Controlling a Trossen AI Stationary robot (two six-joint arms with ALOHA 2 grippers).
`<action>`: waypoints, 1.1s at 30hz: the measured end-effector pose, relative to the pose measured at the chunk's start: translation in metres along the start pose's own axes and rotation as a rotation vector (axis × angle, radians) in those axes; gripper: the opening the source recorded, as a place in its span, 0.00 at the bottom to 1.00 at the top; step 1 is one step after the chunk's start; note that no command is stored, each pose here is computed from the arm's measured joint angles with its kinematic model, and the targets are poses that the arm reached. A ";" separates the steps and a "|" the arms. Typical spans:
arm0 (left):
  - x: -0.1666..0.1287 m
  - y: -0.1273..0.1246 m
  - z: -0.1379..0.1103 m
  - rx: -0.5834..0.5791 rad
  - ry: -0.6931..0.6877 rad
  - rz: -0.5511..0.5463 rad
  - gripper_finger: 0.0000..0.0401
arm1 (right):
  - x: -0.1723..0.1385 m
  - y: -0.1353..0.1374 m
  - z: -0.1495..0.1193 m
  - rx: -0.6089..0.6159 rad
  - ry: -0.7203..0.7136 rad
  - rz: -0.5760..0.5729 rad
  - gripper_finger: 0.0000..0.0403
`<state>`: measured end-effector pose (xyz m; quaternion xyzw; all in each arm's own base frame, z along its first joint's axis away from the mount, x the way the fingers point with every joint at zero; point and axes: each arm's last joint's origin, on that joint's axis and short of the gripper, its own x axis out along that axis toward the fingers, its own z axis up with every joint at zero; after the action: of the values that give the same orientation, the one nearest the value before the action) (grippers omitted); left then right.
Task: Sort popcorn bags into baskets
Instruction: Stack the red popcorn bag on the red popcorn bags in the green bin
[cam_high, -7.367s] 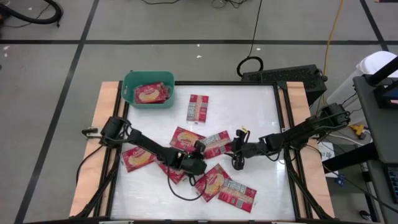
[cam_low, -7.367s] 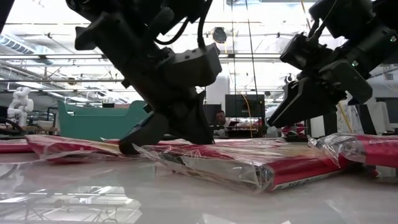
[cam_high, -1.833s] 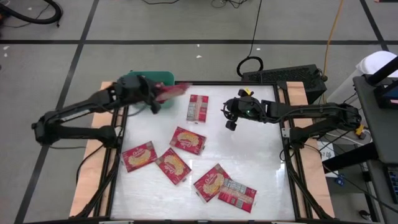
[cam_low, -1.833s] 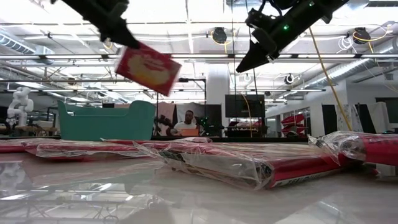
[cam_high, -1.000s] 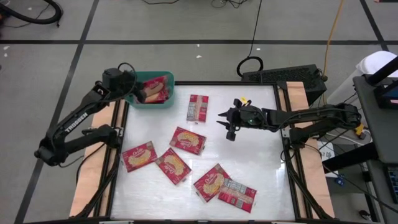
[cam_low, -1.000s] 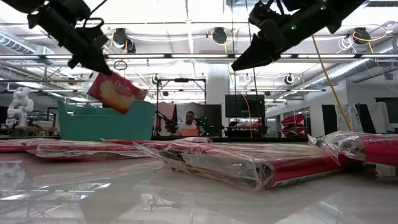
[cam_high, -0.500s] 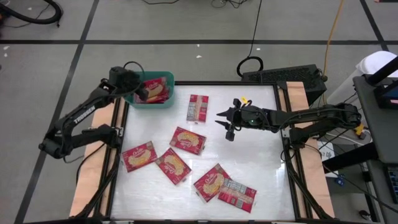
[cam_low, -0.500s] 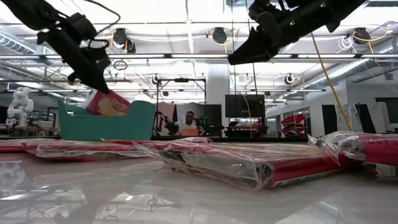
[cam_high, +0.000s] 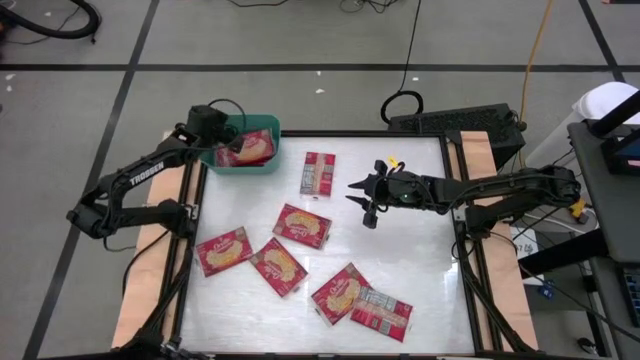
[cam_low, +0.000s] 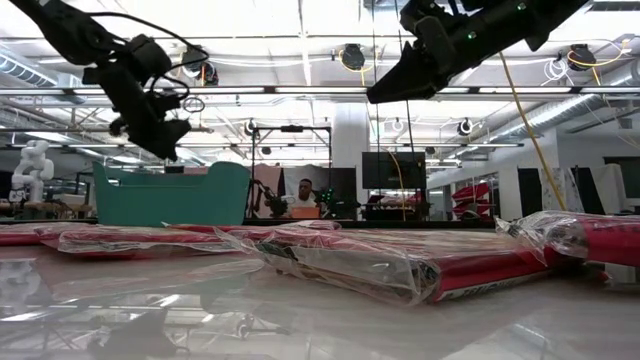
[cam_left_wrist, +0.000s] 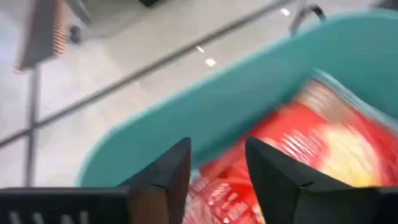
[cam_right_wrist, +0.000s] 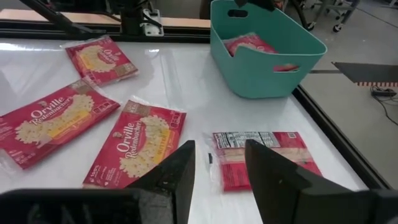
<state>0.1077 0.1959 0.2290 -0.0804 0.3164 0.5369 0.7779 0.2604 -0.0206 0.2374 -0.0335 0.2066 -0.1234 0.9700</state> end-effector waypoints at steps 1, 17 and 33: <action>0.000 -0.001 0.002 0.001 -0.017 0.008 0.43 | 0.000 0.000 0.000 0.003 0.000 0.000 0.33; -0.007 -0.052 -0.007 0.104 0.087 -0.289 0.28 | 0.000 0.000 -0.001 0.073 0.011 0.001 0.33; -0.120 -0.092 -0.008 0.129 -0.226 -0.665 0.06 | -0.003 0.020 -0.034 0.249 0.095 0.034 0.33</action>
<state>0.1589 0.0606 0.2726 -0.0700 0.2182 0.2386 0.9437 0.2481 -0.0010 0.2056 0.0966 0.2357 -0.1330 0.9578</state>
